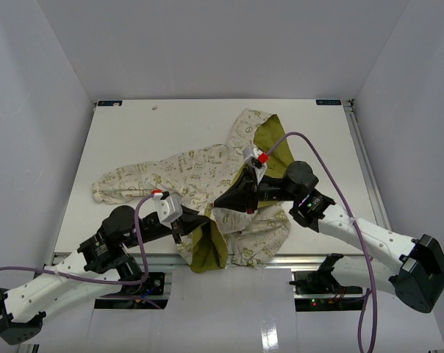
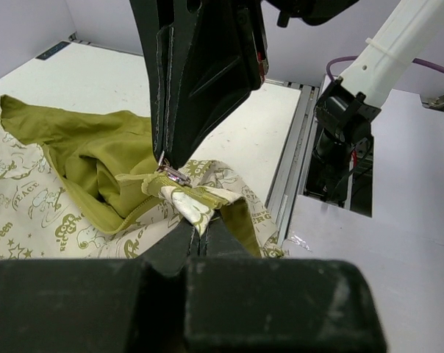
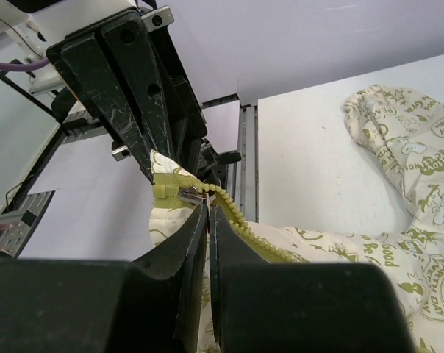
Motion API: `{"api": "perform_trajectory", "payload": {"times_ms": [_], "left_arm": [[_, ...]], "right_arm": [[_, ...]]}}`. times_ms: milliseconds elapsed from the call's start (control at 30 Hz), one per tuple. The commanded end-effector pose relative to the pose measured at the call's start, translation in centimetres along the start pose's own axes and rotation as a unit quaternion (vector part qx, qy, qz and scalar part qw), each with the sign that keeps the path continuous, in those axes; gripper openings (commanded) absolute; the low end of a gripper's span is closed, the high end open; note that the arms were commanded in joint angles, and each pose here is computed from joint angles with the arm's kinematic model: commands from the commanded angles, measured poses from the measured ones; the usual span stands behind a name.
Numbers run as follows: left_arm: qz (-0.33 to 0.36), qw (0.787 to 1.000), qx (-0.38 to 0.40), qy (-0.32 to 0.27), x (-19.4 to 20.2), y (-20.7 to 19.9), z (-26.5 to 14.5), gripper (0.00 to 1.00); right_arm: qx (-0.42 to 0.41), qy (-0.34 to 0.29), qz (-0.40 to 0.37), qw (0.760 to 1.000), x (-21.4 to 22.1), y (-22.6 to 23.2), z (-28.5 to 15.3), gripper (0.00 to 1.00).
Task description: Zip up the jacket
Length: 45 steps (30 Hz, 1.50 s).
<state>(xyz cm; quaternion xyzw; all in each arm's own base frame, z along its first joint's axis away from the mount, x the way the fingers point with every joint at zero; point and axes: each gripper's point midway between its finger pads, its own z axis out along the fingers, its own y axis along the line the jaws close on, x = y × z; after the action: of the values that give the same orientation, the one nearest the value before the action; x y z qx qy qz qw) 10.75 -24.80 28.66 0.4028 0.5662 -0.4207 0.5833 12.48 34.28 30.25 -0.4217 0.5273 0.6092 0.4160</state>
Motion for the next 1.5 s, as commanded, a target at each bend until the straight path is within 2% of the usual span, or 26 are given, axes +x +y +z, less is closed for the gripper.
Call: {"api": "perform_trajectory", "payload": {"times_ms": [0,367,733,900,1467], "left_arm": [[0.009,0.998,0.045,-0.038,-2.7,-1.8,-0.7,0.0],[0.012,0.996,0.082,-0.037,-3.1,-3.1,-0.7,0.0],[0.01,0.996,0.087,-0.026,-2.8,-3.2,-0.4,0.0],[0.016,0.995,0.089,-0.036,-3.6,-3.2,-0.4,0.0],[0.02,0.994,0.097,-0.045,-4.2,-3.7,-1.3,0.0]], "right_arm": [[0.095,-0.024,-0.035,0.995,-2.0,-4.1,-0.2,0.08],[0.129,0.017,-0.025,0.991,-1.0,-7.2,0.4,0.08],[0.189,0.049,-0.039,0.98,-1.8,-9.2,0.0,0.08],[0.212,0.072,-0.034,0.974,-0.7,-10.3,0.0,0.08],[0.237,0.111,-0.017,0.965,1.2,-14.1,1.1,0.08]]}}
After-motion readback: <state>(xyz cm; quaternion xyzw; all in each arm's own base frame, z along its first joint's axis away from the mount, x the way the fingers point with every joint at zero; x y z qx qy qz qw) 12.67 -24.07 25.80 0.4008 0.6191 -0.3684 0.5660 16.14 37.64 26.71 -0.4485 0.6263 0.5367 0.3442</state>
